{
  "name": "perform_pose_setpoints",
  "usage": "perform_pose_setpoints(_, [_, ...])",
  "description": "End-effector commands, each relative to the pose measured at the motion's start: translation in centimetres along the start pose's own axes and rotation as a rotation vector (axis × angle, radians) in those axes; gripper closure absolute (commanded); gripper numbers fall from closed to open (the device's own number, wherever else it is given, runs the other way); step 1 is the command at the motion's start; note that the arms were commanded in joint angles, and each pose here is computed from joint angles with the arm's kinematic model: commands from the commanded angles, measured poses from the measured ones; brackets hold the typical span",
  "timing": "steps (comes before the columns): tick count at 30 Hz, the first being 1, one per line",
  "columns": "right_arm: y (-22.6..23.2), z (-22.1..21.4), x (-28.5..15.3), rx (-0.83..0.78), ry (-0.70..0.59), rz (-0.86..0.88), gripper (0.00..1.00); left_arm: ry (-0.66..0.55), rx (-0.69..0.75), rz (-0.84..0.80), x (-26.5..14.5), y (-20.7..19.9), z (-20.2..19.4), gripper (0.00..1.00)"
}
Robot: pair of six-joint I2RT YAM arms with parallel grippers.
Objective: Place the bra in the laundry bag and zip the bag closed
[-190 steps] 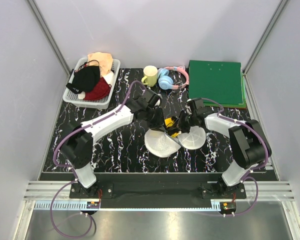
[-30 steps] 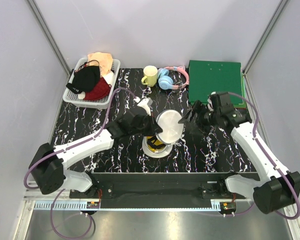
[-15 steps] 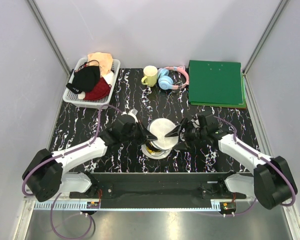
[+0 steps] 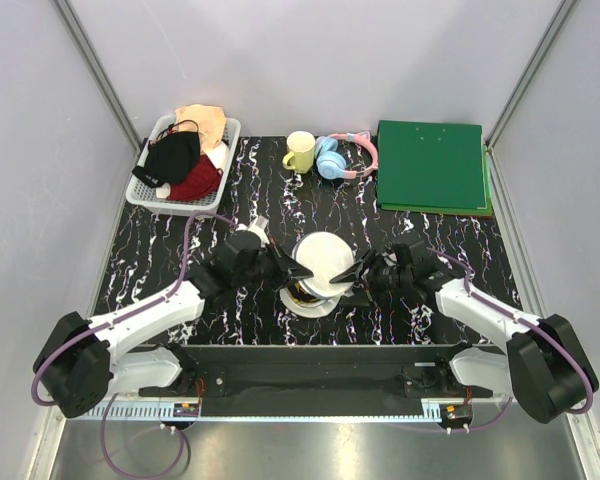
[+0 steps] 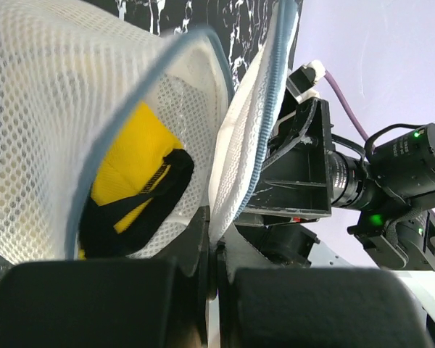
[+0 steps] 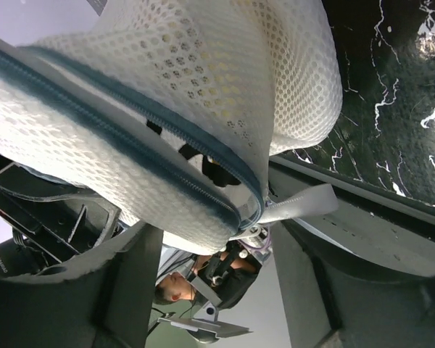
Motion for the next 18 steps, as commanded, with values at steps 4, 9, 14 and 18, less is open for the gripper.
perform_pose_setpoints(4, [0.5,-0.1,-0.1,0.024,-0.021,0.020,0.32,-0.032,0.000,-0.092,-0.5,-2.3,0.8,1.00])
perform_pose_setpoints(9, [0.8,0.5,1.2,0.026,-0.012,-0.006,0.52,-0.038,0.012,-0.077,-0.8,-2.1,0.9,1.00])
perform_pose_setpoints(14, [3.2,0.2,1.1,0.021,0.003,0.028,0.82,-0.053,0.141,0.154,-2.4,0.7,2.1,0.81])
perform_pose_setpoints(18, [4.4,-0.6,0.8,0.033,0.017,0.019,0.92,-0.141,0.335,0.350,-6.7,1.1,4.5,0.52])
Point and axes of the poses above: each gripper's point midway between its finger pads, its own x axis out along the fingers, its own y axis along the line the jaws close on, z = x × y, the point moved 1 cm from there along -x, back along the fingers, and after that the axes turned 5 degrees about x, right-handed, at the moved point
